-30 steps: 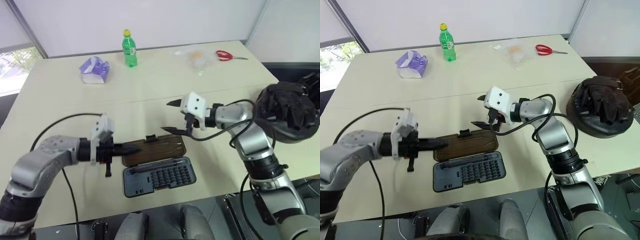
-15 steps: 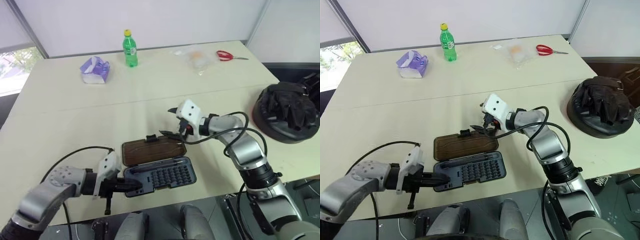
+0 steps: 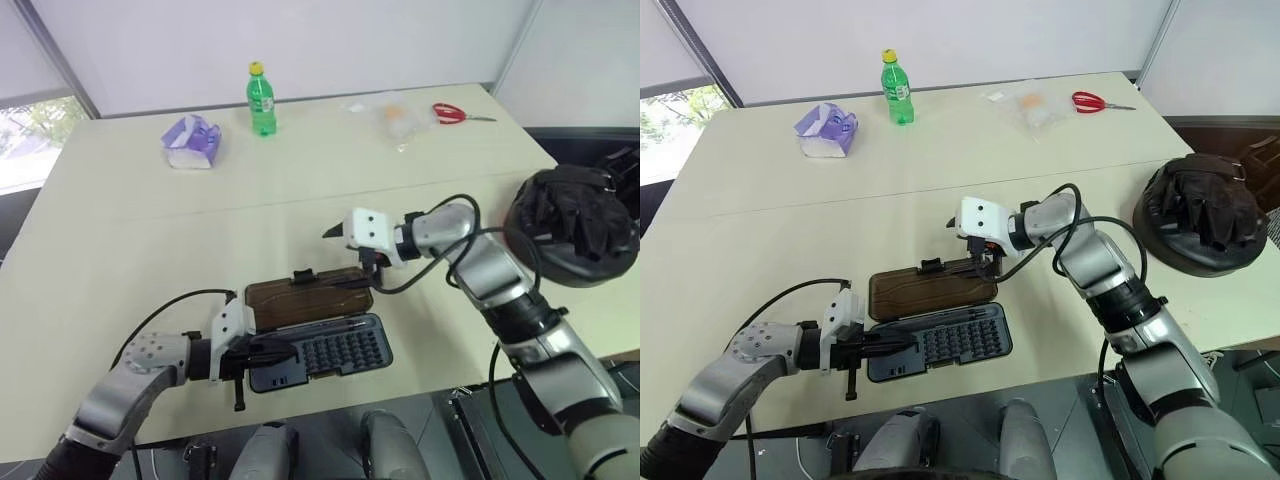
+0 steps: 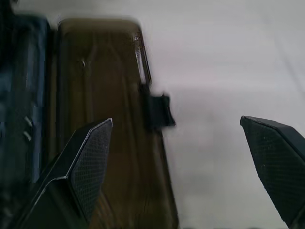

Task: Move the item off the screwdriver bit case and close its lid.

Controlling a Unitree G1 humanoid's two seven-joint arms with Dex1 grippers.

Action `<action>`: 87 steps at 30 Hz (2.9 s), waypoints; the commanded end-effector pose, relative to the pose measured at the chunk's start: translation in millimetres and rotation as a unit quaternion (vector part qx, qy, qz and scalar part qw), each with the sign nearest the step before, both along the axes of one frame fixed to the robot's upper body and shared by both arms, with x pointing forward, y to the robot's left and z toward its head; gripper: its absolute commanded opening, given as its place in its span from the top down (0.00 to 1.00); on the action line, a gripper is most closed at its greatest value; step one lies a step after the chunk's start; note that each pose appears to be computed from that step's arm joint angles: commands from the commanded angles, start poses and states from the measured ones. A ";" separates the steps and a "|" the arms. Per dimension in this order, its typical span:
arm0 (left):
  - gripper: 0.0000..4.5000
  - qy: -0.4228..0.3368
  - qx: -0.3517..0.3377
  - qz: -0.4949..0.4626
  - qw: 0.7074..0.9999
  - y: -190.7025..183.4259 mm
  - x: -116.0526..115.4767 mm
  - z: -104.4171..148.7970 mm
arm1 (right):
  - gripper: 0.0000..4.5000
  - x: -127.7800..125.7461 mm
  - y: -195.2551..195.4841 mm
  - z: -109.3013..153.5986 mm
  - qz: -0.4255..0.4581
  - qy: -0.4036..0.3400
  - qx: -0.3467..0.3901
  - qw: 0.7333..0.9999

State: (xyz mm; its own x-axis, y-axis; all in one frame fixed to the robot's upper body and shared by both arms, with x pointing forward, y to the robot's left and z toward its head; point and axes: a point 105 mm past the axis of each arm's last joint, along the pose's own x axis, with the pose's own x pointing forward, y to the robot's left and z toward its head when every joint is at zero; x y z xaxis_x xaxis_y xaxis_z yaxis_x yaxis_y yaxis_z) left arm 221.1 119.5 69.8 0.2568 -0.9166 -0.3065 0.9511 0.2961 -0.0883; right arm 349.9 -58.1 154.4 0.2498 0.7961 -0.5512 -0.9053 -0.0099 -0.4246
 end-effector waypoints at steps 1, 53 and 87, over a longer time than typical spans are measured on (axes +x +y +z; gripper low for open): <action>1.00 0.042 0.043 0.034 0.998 16.2 -2.3 -26.3 | 0.01 17.1 14.1 5.7 0.000 0.010 0.013 1.000; 1.00 0.016 -0.031 0.135 0.990 30.3 29.4 21.7 | 1.00 11.8 10.4 -17.6 0.047 -0.111 -0.056 0.991; 1.00 0.021 -0.070 0.206 0.976 45.6 95.3 33.8 | 1.00 -24.3 13.1 24.3 0.042 -0.215 -0.037 0.975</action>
State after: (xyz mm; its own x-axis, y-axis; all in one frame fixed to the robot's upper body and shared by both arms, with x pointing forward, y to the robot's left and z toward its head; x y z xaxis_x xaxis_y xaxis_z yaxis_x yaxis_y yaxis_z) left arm 319.3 169.1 96.4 0.6216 -0.7508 -0.2232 0.7149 0.6603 -0.2301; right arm 328.5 -46.0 159.7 0.3858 0.7592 -0.5243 -0.6817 -0.1483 -0.7164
